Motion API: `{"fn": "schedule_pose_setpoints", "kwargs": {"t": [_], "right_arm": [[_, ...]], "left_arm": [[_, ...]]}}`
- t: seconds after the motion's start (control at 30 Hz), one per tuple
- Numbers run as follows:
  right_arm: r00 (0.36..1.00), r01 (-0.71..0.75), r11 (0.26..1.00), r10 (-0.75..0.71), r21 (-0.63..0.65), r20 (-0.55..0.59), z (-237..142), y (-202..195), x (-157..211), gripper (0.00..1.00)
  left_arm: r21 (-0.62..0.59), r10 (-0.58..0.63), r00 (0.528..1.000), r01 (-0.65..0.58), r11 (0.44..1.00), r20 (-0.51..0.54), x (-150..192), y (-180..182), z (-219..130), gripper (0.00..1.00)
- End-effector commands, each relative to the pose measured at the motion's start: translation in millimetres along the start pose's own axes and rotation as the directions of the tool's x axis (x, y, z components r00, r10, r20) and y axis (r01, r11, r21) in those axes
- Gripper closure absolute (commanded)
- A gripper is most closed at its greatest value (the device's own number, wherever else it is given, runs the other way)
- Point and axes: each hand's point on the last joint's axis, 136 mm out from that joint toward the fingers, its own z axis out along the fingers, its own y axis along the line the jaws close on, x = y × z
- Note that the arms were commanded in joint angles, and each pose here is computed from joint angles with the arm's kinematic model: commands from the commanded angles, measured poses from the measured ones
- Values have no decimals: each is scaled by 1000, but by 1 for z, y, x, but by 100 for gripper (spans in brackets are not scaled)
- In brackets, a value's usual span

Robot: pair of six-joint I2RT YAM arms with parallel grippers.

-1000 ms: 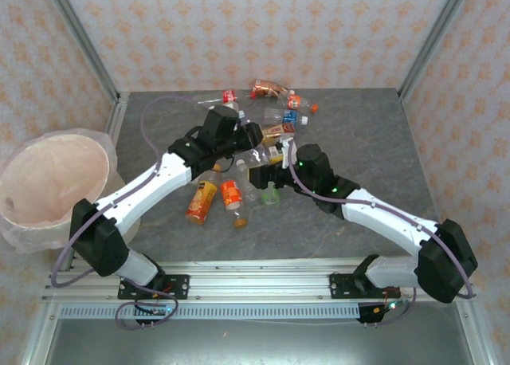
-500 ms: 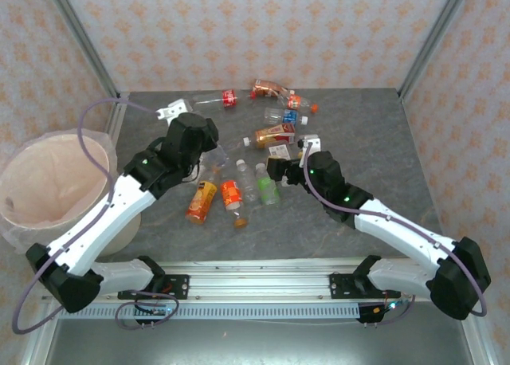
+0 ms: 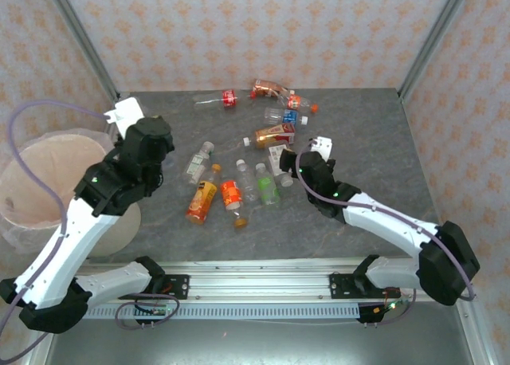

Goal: Put the plastic bottles in the bin

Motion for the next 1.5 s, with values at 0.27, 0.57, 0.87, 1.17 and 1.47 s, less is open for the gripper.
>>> {"fn": "schedule_pose_setpoints", "kwargs": {"t": [0.27, 0.57, 0.87, 1.17, 1.47], "right_arm": [[995, 81, 996, -83, -38, -48, 9, 24, -6, 1], [992, 115, 991, -119, -75, -50, 13, 37, -11, 1], [990, 107, 990, -115, -97, -81, 12, 41, -6, 1], [987, 116, 989, -124, -87, -100, 14, 38, 0, 1], [986, 120, 990, -127, -75, -109, 15, 35, 3, 1]], "left_arm": [[-585, 230, 958, -90, 806, 170, -68, 141, -53, 51], [-693, 170, 985, -103, 714, 28, -28, 196, -39, 51], [-646, -39, 979, -102, 757, -200, 35, 219, 4, 50], [-619, -258, 908, -2, 786, -331, 81, 240, 41, 48], [-643, -392, 799, 8, 766, -457, 124, 252, 64, 41]]}}
